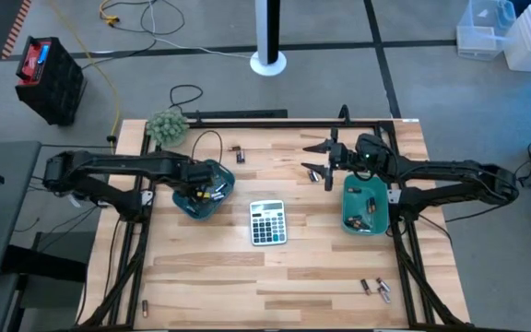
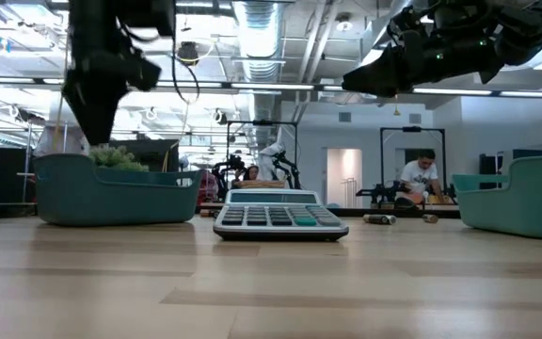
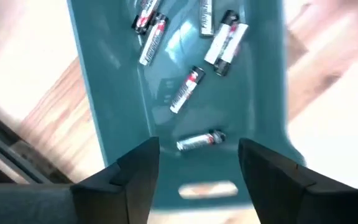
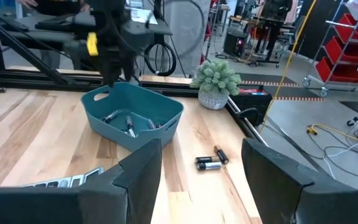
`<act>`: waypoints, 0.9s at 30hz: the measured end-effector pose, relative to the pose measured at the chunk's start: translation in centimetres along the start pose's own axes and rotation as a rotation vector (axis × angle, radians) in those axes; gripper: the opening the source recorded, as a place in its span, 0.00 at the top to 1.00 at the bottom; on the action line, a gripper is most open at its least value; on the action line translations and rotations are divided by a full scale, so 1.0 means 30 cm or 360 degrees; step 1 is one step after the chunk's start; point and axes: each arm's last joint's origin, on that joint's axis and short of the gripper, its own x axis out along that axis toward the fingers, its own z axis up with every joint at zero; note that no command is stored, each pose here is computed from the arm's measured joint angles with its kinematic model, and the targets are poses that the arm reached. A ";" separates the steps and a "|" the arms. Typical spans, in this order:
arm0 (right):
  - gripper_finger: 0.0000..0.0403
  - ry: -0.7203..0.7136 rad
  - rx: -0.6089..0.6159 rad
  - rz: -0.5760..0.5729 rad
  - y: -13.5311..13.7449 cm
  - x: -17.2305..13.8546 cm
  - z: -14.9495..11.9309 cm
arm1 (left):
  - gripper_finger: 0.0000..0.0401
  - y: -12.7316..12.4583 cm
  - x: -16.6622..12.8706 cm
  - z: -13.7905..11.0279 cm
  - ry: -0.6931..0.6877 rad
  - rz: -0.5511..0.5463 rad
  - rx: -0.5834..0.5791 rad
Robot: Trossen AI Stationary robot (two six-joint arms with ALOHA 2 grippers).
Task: Sort batteries
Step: Put the brown/black battery into the green bin
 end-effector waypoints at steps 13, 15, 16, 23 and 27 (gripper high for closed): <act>0.41 -0.0001 -0.0074 -0.0001 0.000 0.000 0.000 | 0.61 -0.138 -0.116 -0.190 0.0420 -0.0238 -0.0196; 0.41 -0.0002 -0.0094 -0.0003 -0.001 0.000 0.000 | 0.63 -0.166 -0.129 -0.224 0.0487 -0.0273 -0.0214; 0.41 -0.0003 -0.0105 -0.0003 -0.001 0.000 0.000 | 0.64 -0.179 -0.134 -0.244 0.0515 -0.0287 -0.0221; 0.41 -0.0009 -0.0123 -0.0008 -0.003 0.000 0.002 | 0.67 -0.319 -0.093 -0.355 0.0810 -0.0292 -0.0125; 0.41 -0.0043 -0.0147 -0.0014 -0.004 0.000 0.009 | 0.64 -0.430 -0.015 -0.404 0.1045 -0.0312 0.0002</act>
